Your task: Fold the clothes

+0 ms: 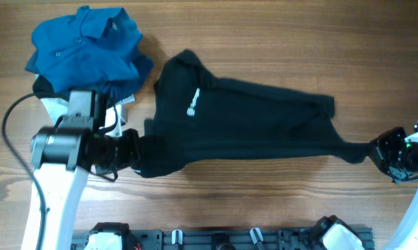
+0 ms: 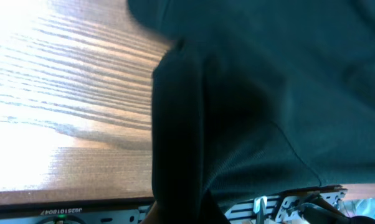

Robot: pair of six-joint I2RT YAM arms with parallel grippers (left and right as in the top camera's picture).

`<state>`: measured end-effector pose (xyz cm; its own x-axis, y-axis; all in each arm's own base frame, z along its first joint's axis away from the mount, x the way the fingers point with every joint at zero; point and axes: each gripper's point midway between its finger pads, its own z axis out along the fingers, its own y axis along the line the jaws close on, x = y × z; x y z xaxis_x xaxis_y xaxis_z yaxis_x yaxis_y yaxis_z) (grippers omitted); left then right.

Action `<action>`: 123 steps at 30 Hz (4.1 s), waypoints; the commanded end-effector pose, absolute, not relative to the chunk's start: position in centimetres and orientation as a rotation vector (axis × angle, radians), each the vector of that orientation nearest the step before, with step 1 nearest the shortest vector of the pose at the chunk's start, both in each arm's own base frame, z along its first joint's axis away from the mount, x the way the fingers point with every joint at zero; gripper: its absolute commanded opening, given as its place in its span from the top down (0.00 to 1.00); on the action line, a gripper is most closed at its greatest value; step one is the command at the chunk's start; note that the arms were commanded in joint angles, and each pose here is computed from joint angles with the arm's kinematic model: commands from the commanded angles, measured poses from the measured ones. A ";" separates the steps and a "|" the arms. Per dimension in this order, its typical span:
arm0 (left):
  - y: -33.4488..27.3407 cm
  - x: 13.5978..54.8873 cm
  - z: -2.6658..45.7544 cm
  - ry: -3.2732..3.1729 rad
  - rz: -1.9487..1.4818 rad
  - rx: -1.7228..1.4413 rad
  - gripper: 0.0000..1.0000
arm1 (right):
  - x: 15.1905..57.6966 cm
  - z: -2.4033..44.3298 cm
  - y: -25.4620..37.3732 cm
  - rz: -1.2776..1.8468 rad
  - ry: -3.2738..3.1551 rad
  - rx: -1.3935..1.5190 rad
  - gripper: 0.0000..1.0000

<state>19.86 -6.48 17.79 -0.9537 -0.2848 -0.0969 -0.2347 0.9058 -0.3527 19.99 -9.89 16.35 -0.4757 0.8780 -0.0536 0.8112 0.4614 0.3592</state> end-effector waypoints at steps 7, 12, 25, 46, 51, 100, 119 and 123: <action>-5.1 24.9 15.2 2.892 -0.379 -0.438 0.96 | 24.7 14.9 -11.7 0.323 2.521 1.280 0.92; -5.9 28.2 10.7 2.977 -0.368 -0.405 0.96 | 27.5 10.6 -12.2 0.357 2.606 1.296 0.91; -8.1 32.3 9.1 2.983 -0.390 -0.310 0.54 | 34.1 9.3 -9.8 0.719 2.550 0.883 0.52; -13.3 42.9 8.2 2.738 -0.569 -0.033 0.39 | 35.7 6.0 -4.4 0.574 2.749 0.614 0.29; -12.3 37.4 12.0 2.841 -0.541 -0.005 0.29 | 31.6 5.6 -2.6 0.668 2.907 0.675 0.25; -10.5 29.1 4.7 3.086 -0.242 -0.106 0.82 | 27.4 14.7 -7.1 0.173 2.642 0.877 0.96; -9.6 31.3 5.1 3.005 -0.142 -0.095 0.72 | 27.6 14.8 -7.1 0.174 2.631 0.878 0.96; -10.5 32.3 6.7 2.961 -0.216 -0.086 0.96 | 27.7 14.8 -7.1 0.175 2.630 0.880 0.96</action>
